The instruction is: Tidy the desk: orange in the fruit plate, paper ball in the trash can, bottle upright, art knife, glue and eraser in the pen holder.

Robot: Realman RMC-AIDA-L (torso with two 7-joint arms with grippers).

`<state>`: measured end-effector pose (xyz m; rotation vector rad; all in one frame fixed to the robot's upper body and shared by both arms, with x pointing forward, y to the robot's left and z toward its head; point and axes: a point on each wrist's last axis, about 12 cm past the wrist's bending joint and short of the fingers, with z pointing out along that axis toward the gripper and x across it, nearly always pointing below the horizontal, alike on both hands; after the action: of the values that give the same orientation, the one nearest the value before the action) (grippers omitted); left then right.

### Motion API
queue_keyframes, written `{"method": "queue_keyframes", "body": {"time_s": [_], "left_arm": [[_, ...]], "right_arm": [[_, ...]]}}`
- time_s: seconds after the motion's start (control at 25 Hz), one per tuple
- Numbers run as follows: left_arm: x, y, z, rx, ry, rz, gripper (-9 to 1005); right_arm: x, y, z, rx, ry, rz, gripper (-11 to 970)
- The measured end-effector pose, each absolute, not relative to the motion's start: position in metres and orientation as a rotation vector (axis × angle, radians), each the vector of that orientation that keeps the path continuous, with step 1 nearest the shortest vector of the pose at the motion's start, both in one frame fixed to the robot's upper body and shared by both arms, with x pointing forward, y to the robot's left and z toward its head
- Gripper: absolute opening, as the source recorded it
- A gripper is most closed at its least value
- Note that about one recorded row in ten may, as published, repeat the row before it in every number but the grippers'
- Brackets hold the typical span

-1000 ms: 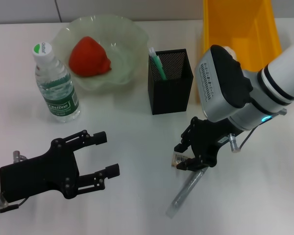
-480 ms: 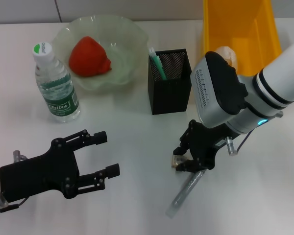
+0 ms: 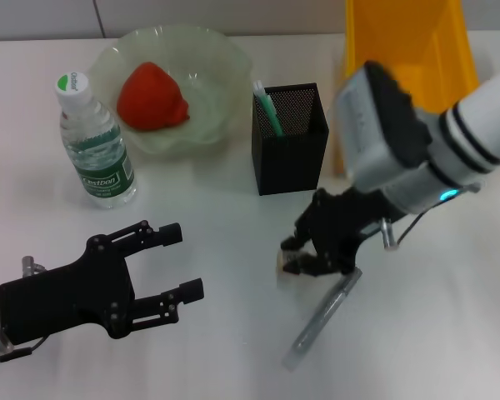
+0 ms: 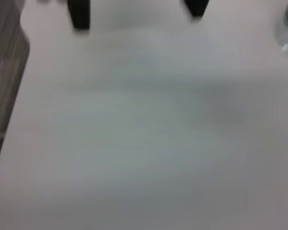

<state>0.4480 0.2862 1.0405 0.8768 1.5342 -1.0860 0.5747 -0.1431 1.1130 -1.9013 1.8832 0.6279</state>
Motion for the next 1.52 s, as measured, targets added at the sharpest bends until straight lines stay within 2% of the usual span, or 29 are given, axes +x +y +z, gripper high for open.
{"method": "queue_keyframes", "body": {"time_s": [0.2, 0.32, 0.88, 1.52], "left_arm": [[0.448, 0.286, 1.041, 0.876, 1.533, -1.087, 804], [0.448, 0.286, 1.041, 0.875, 1.532, -1.087, 804], [0.450, 0.285, 1.042, 0.868, 1.524, -1.090, 803], [0.450, 0.285, 1.042, 0.868, 1.524, -1.090, 803]], "right_arm": [[0.577, -0.164, 1.132, -1.719, 1.773, 0.815, 249], [0.574, -0.179, 1.134, -1.597, 1.699, 0.890, 249], [0.540, -0.219, 1.104, -1.222, 1.417, 1.077, 250], [0.535, -0.231, 1.100, -1.102, 1.382, 1.055, 249]]}}
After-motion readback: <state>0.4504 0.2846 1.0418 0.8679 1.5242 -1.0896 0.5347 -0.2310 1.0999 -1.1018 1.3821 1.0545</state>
